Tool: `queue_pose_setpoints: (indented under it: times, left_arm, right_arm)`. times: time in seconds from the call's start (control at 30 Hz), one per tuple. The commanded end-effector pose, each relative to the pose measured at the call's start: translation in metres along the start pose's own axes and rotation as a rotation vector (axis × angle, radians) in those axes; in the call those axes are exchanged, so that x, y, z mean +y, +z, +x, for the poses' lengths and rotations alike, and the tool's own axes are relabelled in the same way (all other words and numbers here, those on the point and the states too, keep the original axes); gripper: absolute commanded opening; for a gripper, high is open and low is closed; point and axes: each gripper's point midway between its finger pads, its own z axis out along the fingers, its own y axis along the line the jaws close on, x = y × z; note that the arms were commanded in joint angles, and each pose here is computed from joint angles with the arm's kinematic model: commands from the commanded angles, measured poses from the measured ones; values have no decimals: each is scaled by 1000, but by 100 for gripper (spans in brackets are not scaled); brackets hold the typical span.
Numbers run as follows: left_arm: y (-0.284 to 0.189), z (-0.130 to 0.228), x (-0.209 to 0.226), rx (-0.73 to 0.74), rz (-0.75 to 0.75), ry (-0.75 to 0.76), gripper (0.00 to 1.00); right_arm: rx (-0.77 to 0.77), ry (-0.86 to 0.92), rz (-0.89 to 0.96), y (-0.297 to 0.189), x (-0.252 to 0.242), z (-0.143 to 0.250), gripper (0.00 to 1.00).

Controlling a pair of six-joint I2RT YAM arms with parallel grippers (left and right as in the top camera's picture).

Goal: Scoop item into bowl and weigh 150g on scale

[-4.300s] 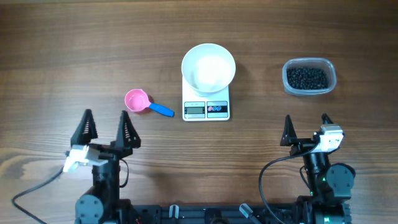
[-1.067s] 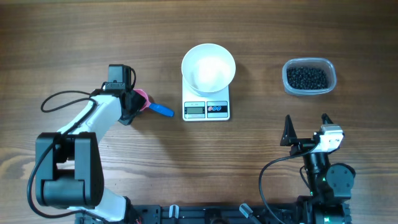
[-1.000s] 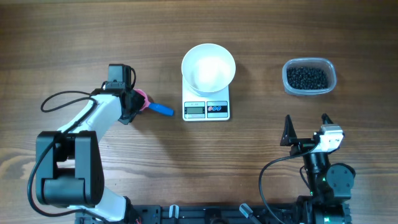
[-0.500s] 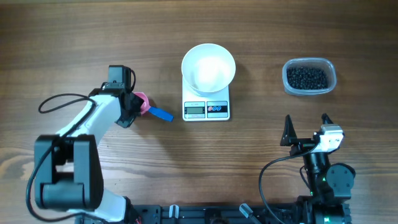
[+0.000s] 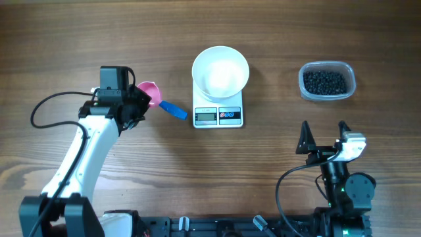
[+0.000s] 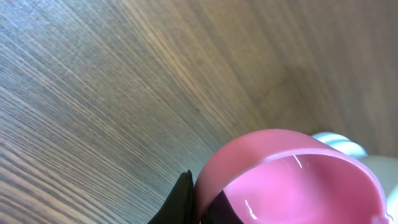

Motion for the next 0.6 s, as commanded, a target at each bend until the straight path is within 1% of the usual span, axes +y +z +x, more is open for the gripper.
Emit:
queue_pose_setpoints:
  times: [0.0,0.03,0.13,0.27,0.37,0.4,0.47,0.57]
  left_arm:
    - [-13,0,-8,-10,49,23,4]
    - [-15,0,-8,-11,51,22,4]
    - [-16,4,-5,6,39,-1,4]
    - [-16,10,1,32,17,-57,4]
    - [-16,12,-1,47,27,-64,4]
    - [-16,13,-2,54,31,-65,4]
    - [-16,16,-3,69,41,-65,4]
    - [-17,17,-4,78,47,-65,4]
  right_arm:
    - [8,477,-34,0,6,0,100]
    - [33,663,-71,-1,13,1,100]
    - [81,963,-117,-2,24,3,100]
    - [80,1194,-93,-1,20,2,100]
    - [83,1371,-82,-1,19,2,100]
    - [86,1378,-83,-1,19,2,100]
    - [82,1315,-84,-1,19,2,100]
    - [76,1094,-101,-1,21,2,100]
